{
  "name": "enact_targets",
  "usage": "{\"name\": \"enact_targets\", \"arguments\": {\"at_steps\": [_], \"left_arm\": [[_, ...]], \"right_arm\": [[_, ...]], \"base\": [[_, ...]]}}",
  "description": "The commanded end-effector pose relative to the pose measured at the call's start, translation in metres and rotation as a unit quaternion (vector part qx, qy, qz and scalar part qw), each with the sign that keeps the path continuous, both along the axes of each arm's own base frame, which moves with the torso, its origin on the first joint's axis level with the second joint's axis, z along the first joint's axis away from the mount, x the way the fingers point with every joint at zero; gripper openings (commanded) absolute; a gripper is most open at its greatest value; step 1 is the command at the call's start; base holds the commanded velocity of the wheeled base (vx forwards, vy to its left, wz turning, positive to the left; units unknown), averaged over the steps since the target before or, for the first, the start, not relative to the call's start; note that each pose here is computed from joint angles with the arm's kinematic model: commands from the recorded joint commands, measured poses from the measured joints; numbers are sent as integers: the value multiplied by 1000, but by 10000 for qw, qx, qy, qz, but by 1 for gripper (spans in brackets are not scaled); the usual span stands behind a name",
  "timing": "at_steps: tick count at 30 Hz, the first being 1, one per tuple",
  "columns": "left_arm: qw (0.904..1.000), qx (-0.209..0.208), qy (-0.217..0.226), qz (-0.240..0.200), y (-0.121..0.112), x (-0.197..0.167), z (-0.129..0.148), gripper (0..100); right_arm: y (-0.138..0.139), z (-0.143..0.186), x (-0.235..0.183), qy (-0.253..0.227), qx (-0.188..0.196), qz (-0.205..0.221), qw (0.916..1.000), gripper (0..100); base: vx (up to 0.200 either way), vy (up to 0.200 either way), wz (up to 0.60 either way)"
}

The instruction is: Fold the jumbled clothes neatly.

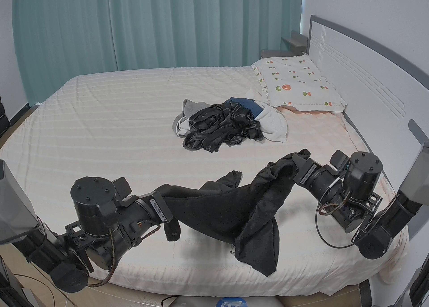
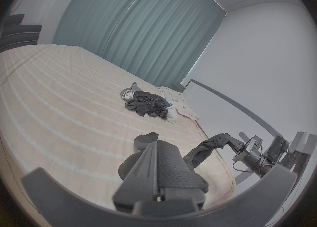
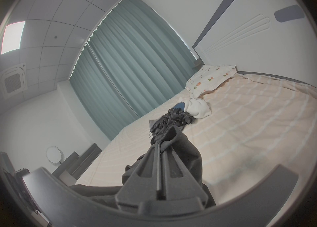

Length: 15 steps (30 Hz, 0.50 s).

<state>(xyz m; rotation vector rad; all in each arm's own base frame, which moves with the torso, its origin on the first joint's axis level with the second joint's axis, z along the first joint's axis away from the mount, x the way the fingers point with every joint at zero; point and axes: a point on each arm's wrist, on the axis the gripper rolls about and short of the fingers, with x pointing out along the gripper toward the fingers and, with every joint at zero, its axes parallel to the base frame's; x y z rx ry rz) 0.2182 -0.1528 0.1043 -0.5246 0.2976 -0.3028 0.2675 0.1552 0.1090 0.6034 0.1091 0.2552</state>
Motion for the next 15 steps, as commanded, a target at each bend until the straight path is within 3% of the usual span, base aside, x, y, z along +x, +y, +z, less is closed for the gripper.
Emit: {"name": "enact_targets", "arguments": {"at_steps": [1, 5, 15], "left_arm": [[9997, 164, 141, -76, 1, -8, -8, 0], [9989, 457, 78, -116, 2, -10, -10, 0], [9989, 430, 104, -154, 0, -12, -12, 0]], "right_arm": [[-2, -16, -4, 254, -155, 20, 9996, 0], [-2, -17, -5, 273, -166, 35, 9995, 0], [-5, -18, -9, 321, -187, 27, 9993, 0]], "base": [[0, 0, 0], [0, 0, 0], [0, 0, 0]]}}
